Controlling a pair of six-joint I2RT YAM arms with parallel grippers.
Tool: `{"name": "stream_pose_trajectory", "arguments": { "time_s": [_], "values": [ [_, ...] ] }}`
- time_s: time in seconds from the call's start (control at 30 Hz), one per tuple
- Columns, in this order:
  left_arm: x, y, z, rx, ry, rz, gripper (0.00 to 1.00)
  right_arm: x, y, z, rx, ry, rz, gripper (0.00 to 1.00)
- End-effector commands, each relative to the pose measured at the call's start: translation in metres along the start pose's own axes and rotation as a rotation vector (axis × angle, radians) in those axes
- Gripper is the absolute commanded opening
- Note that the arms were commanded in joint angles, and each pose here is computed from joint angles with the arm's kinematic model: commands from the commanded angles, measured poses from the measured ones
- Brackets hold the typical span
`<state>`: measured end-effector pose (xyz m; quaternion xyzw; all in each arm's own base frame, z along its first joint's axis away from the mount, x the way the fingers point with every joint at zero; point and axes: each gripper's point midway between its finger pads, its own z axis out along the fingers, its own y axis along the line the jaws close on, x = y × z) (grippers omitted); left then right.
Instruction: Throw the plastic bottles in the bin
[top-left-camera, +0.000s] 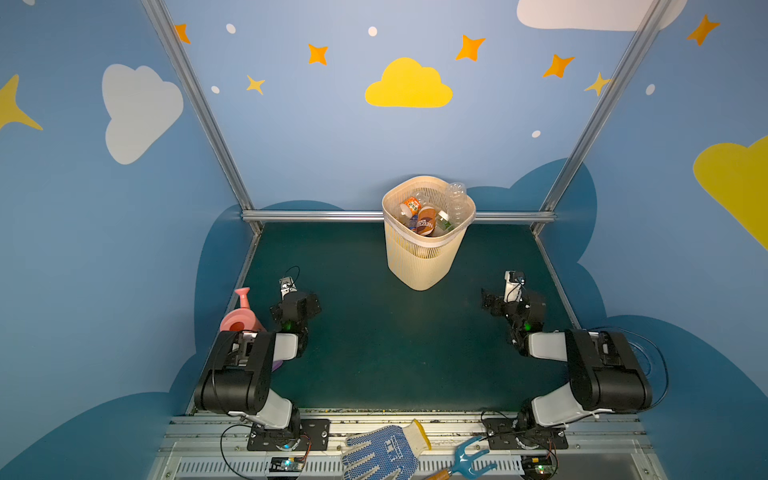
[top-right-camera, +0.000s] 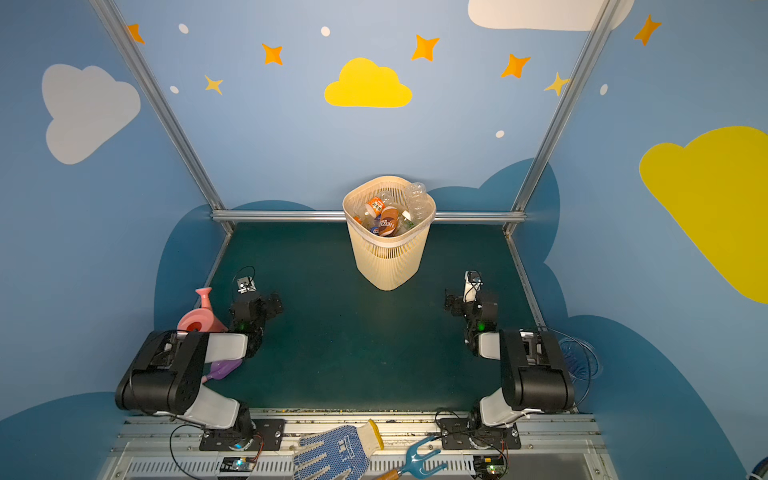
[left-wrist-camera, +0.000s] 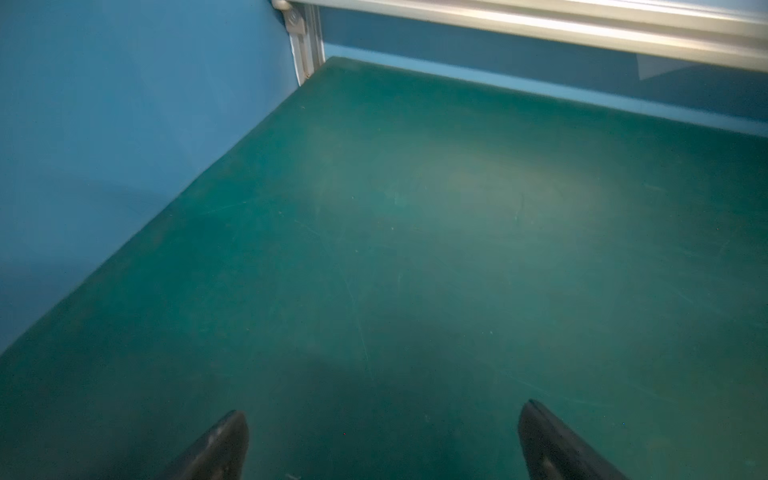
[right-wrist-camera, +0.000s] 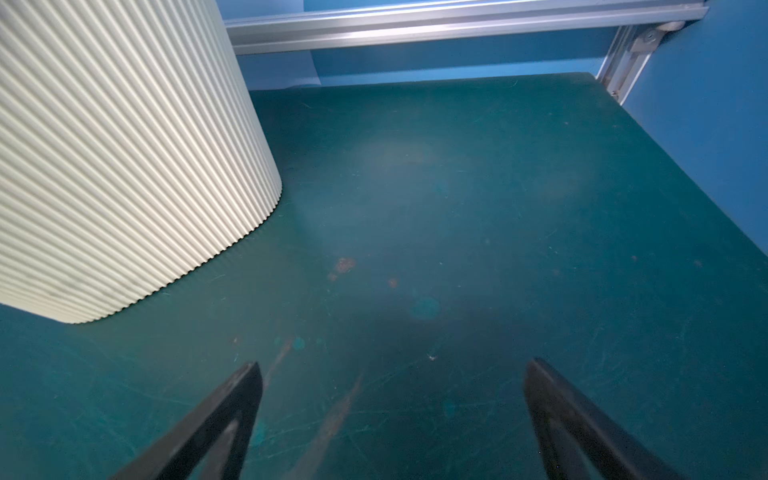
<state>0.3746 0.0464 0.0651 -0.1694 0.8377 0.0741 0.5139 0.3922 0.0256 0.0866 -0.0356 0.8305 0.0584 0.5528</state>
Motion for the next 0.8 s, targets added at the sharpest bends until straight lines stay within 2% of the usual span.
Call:
{"name": "stream_pose_trajectory", "arguments": {
  "time_s": [0.0, 0.77],
  "values": [
    [-0.0219, -0.0075, 0.0008, 0.036, -0.064, -0.013, 1.00, -0.0033, -0.0006, -0.0002, 0.005, 0.002, -0.015, 0.98],
    [-0.0203, -0.0075, 0.0005, 0.034, -0.056, -0.004, 1.00, -0.0042, 0.0003, 0.0001, 0.004, 0.011, -0.021, 0.98]
  ]
}}
